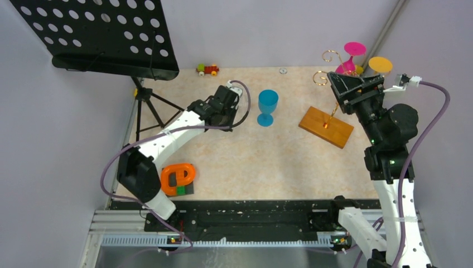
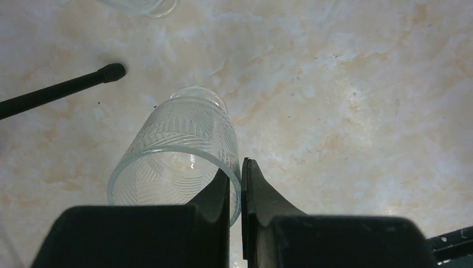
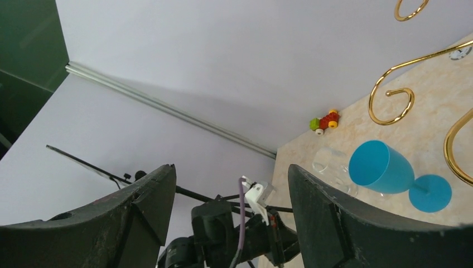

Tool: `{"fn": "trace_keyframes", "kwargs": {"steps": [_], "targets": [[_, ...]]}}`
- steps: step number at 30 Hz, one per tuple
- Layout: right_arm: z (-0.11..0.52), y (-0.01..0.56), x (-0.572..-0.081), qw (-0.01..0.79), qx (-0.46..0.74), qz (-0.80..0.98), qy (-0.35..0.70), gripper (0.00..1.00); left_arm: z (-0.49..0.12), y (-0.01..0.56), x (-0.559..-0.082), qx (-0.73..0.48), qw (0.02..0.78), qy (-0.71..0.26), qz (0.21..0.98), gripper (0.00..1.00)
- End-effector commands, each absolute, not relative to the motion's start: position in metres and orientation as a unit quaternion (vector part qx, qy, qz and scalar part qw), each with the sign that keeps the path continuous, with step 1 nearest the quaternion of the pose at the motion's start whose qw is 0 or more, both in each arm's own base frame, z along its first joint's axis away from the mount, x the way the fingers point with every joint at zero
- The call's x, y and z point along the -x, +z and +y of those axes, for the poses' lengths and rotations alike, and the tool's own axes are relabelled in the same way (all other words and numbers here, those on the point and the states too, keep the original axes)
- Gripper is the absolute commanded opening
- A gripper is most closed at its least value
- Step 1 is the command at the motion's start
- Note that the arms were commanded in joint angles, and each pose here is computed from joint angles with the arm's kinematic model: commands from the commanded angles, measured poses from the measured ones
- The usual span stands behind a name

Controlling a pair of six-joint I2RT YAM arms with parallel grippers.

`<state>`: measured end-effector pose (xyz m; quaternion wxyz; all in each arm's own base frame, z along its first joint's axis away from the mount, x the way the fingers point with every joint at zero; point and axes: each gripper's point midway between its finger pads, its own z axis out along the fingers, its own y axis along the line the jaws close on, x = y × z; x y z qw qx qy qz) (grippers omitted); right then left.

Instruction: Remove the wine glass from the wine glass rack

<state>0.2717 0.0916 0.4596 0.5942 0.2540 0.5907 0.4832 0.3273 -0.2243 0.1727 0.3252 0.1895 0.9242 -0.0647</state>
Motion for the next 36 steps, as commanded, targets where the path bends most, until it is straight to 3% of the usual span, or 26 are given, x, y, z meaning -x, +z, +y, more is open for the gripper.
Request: {"fn": "trace_keyframes", "kwargs": {"steps": [1,18,28,36], "targets": [[0.088,0.483,-0.260,0.625,-0.230,0.576,0.474,0.74,-0.217,0.167,-0.353,-0.173,0.336,-0.044,0.925,0.00],[0.088,0.481,-0.261,0.625,-0.226,0.588,0.461,0.74,-0.200,0.130,-0.381,-0.142,0.282,-0.050,0.947,0.01],[0.090,0.479,-0.264,0.619,-0.227,0.591,0.465,0.73,-0.199,0.124,-0.379,-0.144,0.257,-0.041,0.955,0.21],[0.092,0.485,-0.268,0.624,-0.198,0.615,0.440,0.73,-0.198,0.173,-0.390,-0.145,0.312,-0.040,0.938,0.50]]}}
